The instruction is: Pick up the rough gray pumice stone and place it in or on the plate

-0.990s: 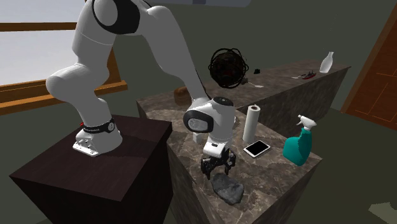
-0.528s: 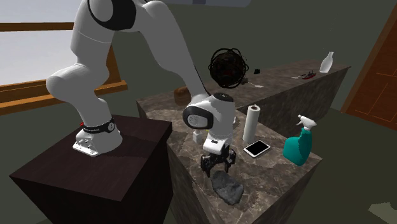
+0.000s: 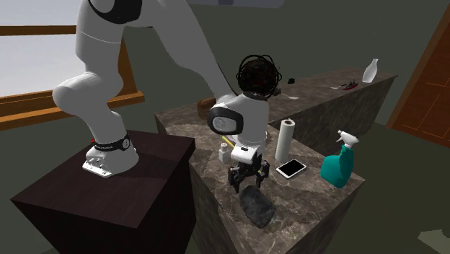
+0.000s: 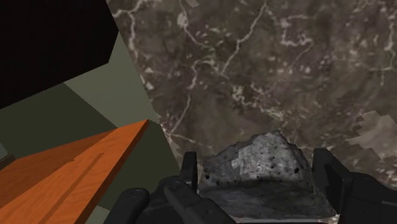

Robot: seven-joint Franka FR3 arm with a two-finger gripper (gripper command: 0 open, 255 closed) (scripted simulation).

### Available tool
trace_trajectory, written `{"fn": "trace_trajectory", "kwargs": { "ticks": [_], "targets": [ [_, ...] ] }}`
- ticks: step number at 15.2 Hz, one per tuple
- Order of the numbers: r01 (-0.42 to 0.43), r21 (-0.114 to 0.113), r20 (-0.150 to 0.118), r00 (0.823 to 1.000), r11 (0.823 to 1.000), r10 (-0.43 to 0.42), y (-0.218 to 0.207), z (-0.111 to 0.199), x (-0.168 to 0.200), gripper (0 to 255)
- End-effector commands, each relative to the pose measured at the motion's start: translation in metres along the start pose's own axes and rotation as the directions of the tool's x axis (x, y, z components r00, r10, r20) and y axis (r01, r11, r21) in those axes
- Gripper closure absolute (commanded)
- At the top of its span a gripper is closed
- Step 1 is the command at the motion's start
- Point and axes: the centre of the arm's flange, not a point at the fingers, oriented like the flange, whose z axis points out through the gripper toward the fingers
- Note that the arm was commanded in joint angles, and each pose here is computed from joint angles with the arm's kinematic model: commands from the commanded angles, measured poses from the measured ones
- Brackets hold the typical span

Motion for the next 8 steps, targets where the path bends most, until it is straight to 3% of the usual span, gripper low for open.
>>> {"fn": "trace_trajectory", "kwargs": {
  "ticks": [1, 6, 8],
  "targets": [
    [0.0, 0.0, 0.0, 1.0, 1.0, 0.0, 0.001, -0.009, 0.001, 255],
    [0.0, 0.0, 0.0, 1.0, 1.0, 0.0, 0.002, -0.031, 0.003, 255],
    [0.0, 0.0, 0.0, 1.0, 1.0, 0.0, -0.007, -0.034, -0.022, 255]
  ]
}}
